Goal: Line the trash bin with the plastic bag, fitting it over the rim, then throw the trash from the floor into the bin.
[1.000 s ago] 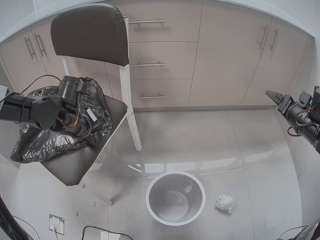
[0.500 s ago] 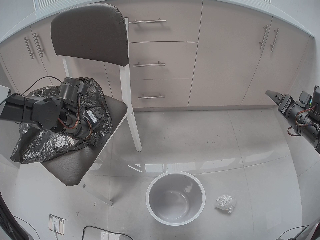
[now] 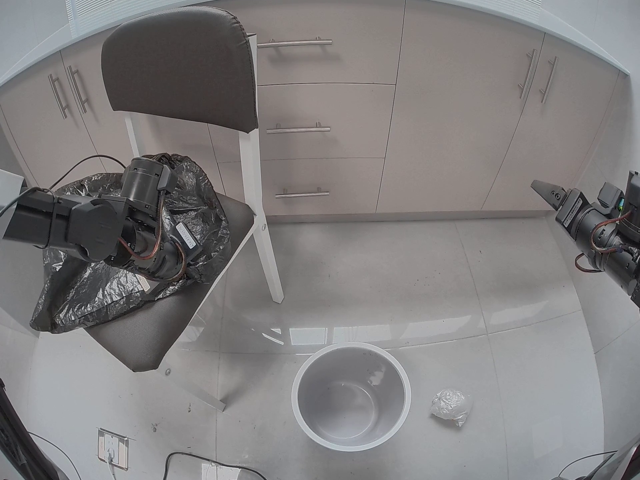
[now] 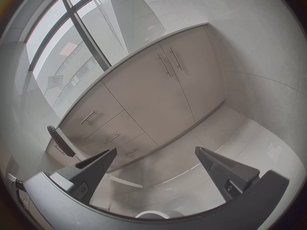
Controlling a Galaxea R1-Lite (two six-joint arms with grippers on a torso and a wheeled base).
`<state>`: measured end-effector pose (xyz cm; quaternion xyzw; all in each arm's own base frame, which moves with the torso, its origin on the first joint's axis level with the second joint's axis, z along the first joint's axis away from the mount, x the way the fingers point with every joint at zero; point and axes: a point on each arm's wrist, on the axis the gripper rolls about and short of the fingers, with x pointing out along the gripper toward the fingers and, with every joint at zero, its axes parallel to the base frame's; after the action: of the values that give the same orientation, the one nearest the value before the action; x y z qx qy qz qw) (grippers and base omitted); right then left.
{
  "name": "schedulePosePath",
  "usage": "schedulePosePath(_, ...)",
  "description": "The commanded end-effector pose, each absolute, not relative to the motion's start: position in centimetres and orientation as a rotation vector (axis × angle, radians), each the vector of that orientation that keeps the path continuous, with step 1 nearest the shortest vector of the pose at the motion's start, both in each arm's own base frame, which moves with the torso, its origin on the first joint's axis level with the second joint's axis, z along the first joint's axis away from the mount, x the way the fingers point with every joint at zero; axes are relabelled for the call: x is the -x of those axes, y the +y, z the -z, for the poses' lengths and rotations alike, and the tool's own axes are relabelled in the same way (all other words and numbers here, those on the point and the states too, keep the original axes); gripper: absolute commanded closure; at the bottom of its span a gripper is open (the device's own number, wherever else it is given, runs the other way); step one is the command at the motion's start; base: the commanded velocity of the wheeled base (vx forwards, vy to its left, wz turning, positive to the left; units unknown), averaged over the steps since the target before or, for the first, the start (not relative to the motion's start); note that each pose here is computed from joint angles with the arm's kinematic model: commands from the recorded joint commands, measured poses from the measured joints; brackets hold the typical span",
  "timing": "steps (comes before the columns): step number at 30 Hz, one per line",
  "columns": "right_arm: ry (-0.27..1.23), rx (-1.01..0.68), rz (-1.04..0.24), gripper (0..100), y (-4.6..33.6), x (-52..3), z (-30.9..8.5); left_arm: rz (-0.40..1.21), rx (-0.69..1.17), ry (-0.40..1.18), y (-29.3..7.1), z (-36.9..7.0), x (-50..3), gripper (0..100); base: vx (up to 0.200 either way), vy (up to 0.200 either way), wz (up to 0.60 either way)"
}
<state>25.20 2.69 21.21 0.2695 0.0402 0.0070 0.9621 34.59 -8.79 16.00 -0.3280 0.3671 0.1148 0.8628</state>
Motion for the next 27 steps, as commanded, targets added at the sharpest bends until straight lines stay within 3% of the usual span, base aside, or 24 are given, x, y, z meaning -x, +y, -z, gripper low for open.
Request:
schedulePosePath(1,0.078,-0.547,-0.015,0,2.7,-25.1,-21.3,-0.239,0.69,0.764,-8.8,-16.2,-34.5,100,0.0,0.0,0.0)
schedulePosePath(13,0.064,-0.547,-0.029,0,2.7,-24.7,-21.7,-0.149,0.711,0.691,-8.9,-20.1,-31.3,100,0.0,0.0,0.0)
schedulePosePath(17,0.092,-0.544,-0.059,0,3.1,-24.6,-21.2,0.042,0.658,0.697,-9.3,-22.1,-27.6,100,0.0,0.0,0.0)
schedulePosePath(18,0.124,-0.541,-0.113,0,3.6,-24.3,-20.8,0.195,0.634,0.696,-9.4,-22.8,-25.6,100,0.0,0.0,0.0)
schedulePosePath(22,0.195,-0.539,-0.24,0,4.0,-23.6,-19.9,0.53,0.559,0.662,-9.1,-23.1,-22.0,100,0.0,0.0,0.0)
schedulePosePath(27,0.278,-0.542,-0.404,0,4.3,-22.6,-18.9,0.856,0.409,0.587,-8.7,-22.1,-19.4,100,0.0,0.0,0.0)
